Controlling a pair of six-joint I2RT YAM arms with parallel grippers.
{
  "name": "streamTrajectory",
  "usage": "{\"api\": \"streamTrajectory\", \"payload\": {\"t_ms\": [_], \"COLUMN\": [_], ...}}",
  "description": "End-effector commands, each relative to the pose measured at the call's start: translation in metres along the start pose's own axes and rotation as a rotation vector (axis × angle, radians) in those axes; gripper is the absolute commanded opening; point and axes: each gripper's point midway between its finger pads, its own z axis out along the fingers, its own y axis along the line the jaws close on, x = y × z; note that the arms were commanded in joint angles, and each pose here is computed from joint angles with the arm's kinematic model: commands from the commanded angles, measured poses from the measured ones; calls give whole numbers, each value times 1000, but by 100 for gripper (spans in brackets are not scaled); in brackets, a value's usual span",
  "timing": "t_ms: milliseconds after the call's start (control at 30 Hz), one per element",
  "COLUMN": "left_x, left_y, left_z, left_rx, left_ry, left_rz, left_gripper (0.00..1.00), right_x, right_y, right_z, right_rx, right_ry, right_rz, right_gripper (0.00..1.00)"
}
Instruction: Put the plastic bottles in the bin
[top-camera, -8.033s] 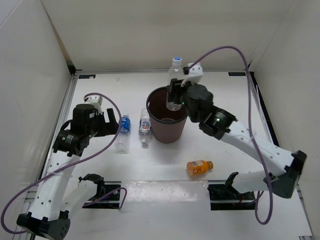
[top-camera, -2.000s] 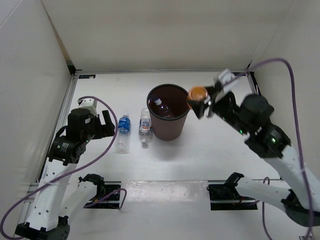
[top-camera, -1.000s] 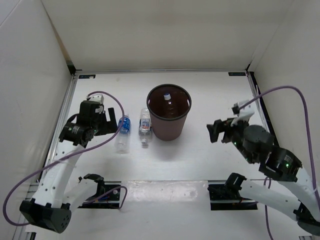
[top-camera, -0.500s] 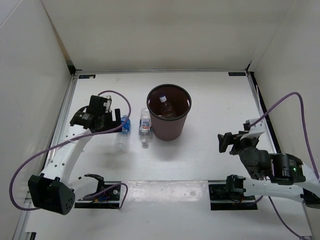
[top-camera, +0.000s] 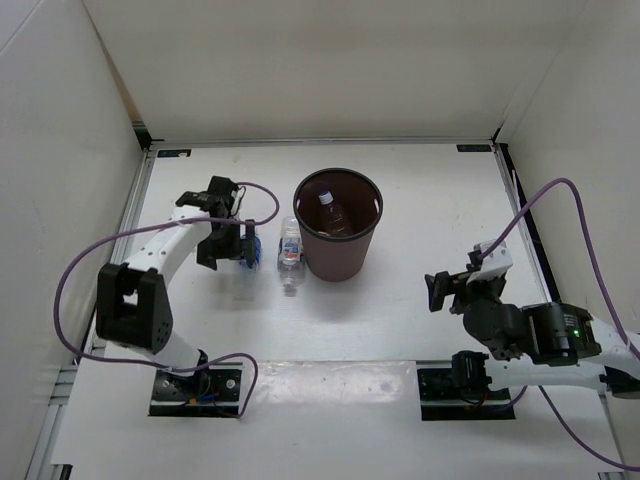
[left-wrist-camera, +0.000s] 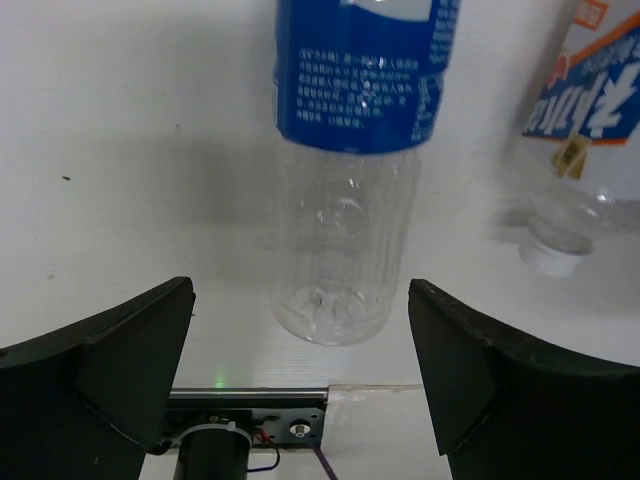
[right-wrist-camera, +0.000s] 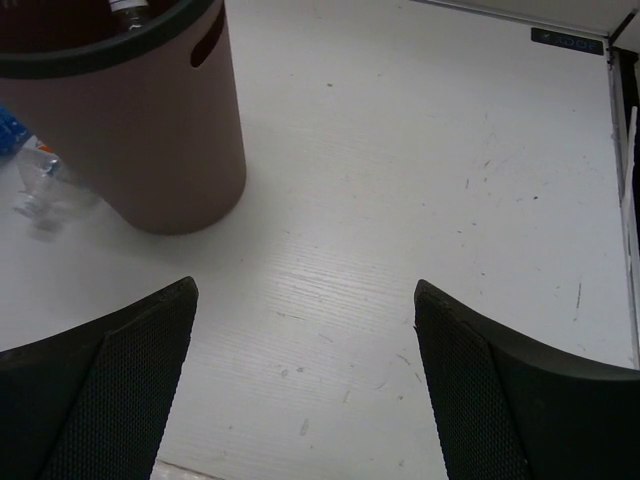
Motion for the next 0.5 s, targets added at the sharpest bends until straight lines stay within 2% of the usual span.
{"api": "streamTrajectory", "payload": {"t_ms": [0,133,267,400,433,467], "left_x": [-13,-5,3,5,2,1], "left_y": [3,-14,-9,-12,-13,-13], "left_z": [7,33,48,50,48,46], "left_rx": [-1,95,60,76,85,88], "left_ry": [27,161,227,237,225,218], "left_rz": [-6,-8,-8,-5,-5,-7], "left_gripper": [100,100,98,79,68,63], "right_x": [-12,-12,-12,-13,-12,-13], "right_y": [8,10,11,8,8,7], "right_z": [-2,-4,-6,-6,-6,-6], "right_rx": [-48,-73,-95,-88,-90,-87], "right_ry": [-36,-38,-45,-48,-46,-52], "right_rz": [31,38,46,63,65,72], "right_gripper": [90,90,90,90,90,90]}}
